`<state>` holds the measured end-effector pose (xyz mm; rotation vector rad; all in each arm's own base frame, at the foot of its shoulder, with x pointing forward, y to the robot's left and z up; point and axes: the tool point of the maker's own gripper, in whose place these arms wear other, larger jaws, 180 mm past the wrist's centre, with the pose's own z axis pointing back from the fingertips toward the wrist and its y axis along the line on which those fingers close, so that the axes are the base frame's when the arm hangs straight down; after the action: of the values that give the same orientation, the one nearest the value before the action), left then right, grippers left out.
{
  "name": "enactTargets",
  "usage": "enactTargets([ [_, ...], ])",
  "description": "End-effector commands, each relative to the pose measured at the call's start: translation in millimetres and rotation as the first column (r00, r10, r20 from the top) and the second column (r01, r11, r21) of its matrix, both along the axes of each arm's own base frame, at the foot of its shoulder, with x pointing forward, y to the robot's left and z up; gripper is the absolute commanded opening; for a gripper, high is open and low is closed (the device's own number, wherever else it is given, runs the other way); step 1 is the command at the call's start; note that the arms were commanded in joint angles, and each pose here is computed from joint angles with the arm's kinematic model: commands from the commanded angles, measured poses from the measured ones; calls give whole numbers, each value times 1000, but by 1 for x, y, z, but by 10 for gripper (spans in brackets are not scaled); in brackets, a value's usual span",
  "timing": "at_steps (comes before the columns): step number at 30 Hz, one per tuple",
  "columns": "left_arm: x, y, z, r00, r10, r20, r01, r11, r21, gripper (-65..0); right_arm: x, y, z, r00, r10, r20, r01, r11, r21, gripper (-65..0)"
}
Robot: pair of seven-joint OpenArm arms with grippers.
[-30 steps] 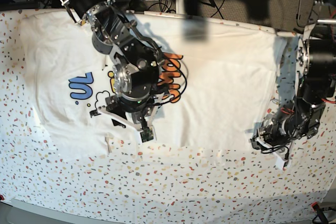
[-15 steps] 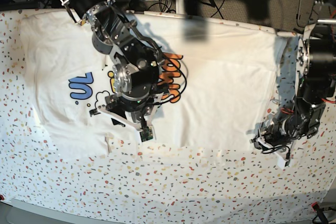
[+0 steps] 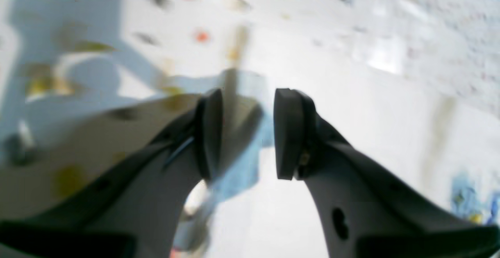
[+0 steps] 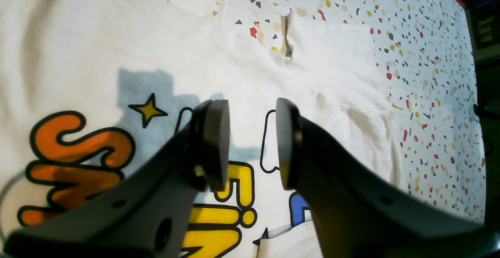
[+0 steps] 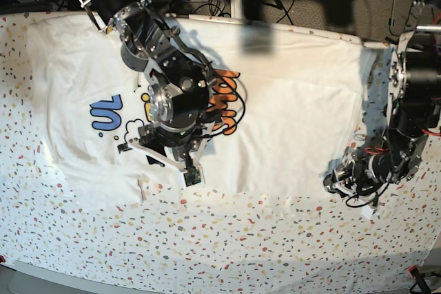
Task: Fold the T-shirt properly
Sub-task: 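Grasp the shirt with both grippers near the hem and print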
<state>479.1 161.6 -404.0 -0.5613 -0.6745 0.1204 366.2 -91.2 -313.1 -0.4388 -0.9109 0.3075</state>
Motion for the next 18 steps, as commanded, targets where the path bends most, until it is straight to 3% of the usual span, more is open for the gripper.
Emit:
enactTargets([
  [1,19,-2,28,997,1,74,1,999,-35,-433,10,0,20,997,3,71,-3,1000,0,-446],
  [7,23,-6,36,994,4,112,5,997,-77,-433,10,0,20,997,2,71,-2,1000,0,-446],
  [18,27,3,34,987,-5,163,4,1000,7,-433,10,0,20,997,2,71,-2,1000,0,-446],
])
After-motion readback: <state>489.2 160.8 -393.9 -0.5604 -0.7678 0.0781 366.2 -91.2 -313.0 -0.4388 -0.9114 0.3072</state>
